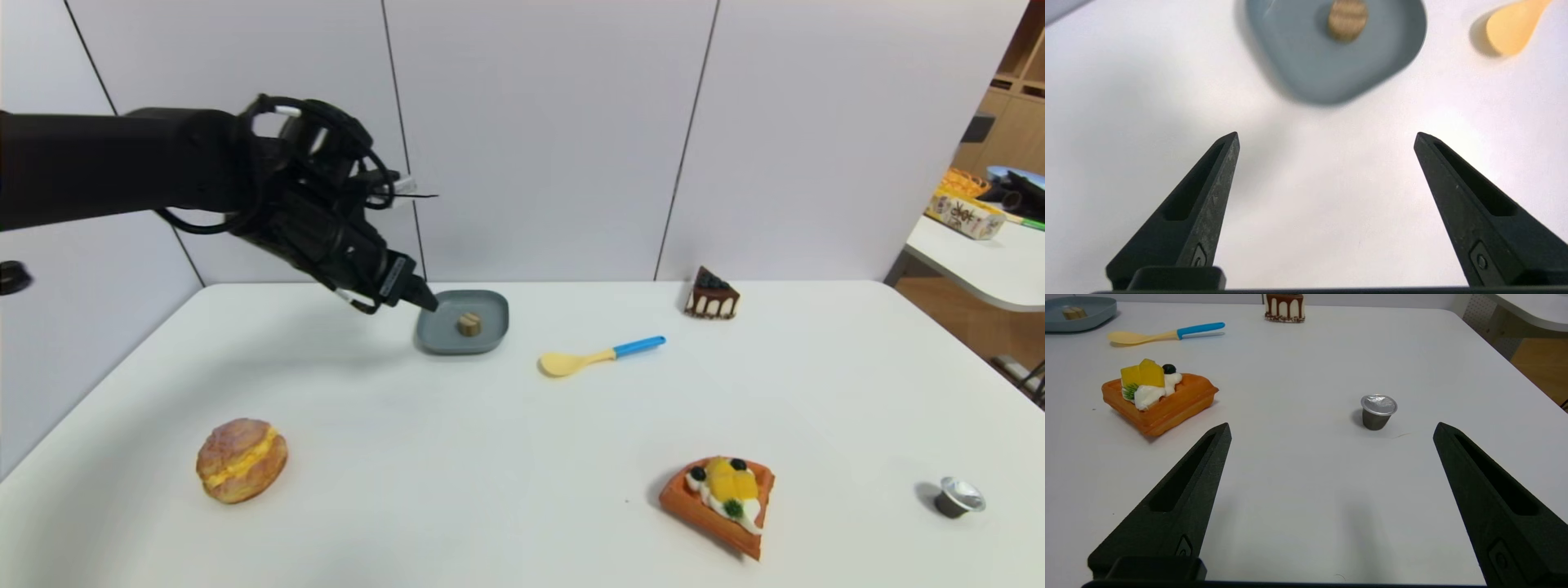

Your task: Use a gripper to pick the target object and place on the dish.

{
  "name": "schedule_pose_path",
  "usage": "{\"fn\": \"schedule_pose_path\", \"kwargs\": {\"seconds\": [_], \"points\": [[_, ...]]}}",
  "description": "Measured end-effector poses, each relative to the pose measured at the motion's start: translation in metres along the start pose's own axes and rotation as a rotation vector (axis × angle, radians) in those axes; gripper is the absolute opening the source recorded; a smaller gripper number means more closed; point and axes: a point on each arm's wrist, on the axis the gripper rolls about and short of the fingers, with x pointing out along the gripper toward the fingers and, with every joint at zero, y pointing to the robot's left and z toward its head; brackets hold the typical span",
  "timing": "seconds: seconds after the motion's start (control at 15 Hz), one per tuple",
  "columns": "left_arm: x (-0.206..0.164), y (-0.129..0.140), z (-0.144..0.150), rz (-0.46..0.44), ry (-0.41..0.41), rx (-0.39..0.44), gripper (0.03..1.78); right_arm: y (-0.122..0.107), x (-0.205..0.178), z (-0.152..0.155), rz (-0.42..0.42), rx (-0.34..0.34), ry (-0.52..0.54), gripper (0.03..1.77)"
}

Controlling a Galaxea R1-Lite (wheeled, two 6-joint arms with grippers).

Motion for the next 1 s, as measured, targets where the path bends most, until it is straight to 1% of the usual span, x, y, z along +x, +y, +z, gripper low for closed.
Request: {"fn": "schedule_pose_path", "kwargs": {"seconds": [0.13, 0.2, 0.33, 0.47, 0.6, 0.67, 0.73, 0.8, 1.0], "points": [[-0.041, 0.008, -0.028, 0.038, -0.001, -0.037, 1.58, 0.0, 0.0, 0.0, 0.0, 0.0, 0.0, 1.71], [-0.063, 0.011, -0.047, 0.061, -0.012, -0.057, 1.6, 0.0, 0.0, 0.0, 0.0, 0.0, 0.0, 1.71], [-0.106, 0.011, -0.086, 0.117, -0.07, -0.094, 1.62, 0.0, 0.0, 0.0, 0.0, 0.0, 0.0, 1.71], [-0.138, 0.003, -0.127, 0.172, -0.146, -0.12, 1.64, 0.0, 0.0, 0.0, 0.0, 0.0, 0.0, 1.71], [-0.167, -0.011, -0.171, 0.233, -0.266, -0.125, 1.66, 0.0, 0.0, 0.0, 0.0, 0.0, 0.0, 1.71], [-0.182, -0.021, -0.194, 0.264, -0.346, -0.116, 1.66, 0.0, 0.0, 0.0, 0.0, 0.0, 0.0, 1.71], [-0.191, -0.029, -0.211, 0.285, -0.403, -0.107, 1.67, 0.0, 0.0, 0.0, 0.0, 0.0, 0.0, 1.71], [-0.201, -0.04, -0.235, 0.31, -0.477, -0.092, 1.67, 0.0, 0.0, 0.0, 0.0, 0.0, 0.0, 1.71], [-0.209, -0.063, -0.29, 0.367, -0.637, -0.047, 1.68, 0.0, 0.0, 0.0, 0.0, 0.0, -0.001, 1.71]]}}
